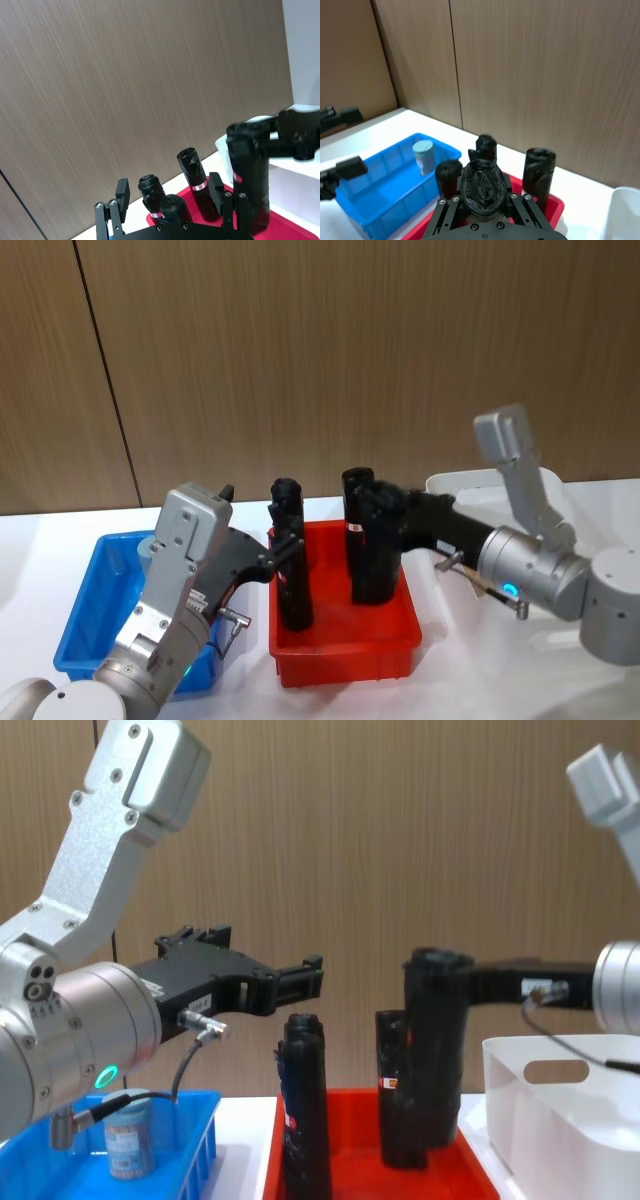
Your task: Pick the cotton swabs from the blue box and place them into the white box.
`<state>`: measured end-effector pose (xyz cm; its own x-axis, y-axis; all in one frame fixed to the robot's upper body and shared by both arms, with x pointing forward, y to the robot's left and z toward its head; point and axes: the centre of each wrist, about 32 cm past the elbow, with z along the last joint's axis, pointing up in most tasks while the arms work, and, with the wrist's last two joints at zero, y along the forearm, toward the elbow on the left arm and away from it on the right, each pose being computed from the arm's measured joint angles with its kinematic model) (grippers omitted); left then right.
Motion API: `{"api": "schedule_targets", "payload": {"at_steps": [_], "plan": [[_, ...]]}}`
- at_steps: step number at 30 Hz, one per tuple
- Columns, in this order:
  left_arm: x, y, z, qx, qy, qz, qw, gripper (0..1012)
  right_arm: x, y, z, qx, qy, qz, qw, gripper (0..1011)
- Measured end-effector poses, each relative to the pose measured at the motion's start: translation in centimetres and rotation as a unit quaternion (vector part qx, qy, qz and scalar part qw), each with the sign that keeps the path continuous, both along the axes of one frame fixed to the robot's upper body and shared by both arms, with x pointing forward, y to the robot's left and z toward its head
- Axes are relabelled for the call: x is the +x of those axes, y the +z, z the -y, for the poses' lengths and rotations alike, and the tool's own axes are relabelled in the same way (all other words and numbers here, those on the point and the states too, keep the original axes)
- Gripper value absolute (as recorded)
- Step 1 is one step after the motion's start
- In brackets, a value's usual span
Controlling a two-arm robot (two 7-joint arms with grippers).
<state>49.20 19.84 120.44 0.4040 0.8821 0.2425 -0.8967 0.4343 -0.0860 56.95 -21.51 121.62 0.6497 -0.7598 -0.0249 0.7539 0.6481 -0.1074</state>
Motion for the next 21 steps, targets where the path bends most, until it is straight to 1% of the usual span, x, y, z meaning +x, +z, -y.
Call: {"api": "schedule_targets", "payload": {"at_steps": [2,3,6,8,10,11,12,13,16,21], "plan": [[0.00,0.00,0.00,0.000,0.000,0.000,1.0000,1003,-0.1,0.6,0.3,0.003,-0.003,0.008,1.0000,368],[0.00,0.00,0.00,0.000,0.000,0.000,1.0000,1003,-0.1,1.1,0.5,0.005,-0.007,0.015,0.9999,367],[0.00,0.00,0.00,0.000,0.000,0.000,1.0000,1003,-0.2,1.7,0.8,0.007,-0.011,0.023,0.9997,366],[0.00,0.00,0.00,0.000,0.000,0.000,1.0000,1003,-0.3,2.4,1.2,0.010,-0.016,0.032,0.9993,367],[0.00,0.00,0.00,0.000,0.000,0.000,1.0000,1003,-0.3,2.8,1.5,0.011,-0.021,0.037,0.9990,366],[0.00,0.00,0.00,0.000,0.000,0.000,1.0000,1003,-0.3,3.3,1.9,0.013,-0.027,0.045,0.9985,367],[0.00,0.00,0.00,0.000,0.000,0.000,1.0000,1003,-0.3,3.3,1.9,0.013,-0.027,0.045,0.9985,366],[0.00,0.00,0.00,0.000,0.000,0.000,1.0000,1003,-0.3,3.7,2.3,0.014,-0.032,0.051,0.9981,367],[0.00,0.00,0.00,0.000,0.000,0.000,1.0000,1003,-0.3,4.4,2.9,0.015,-0.042,0.062,0.9971,366],[0.00,0.00,0.00,0.000,0.000,0.000,1.0000,1003,-0.1,5.2,3.9,0.012,-0.060,0.078,0.9951,366]]}}
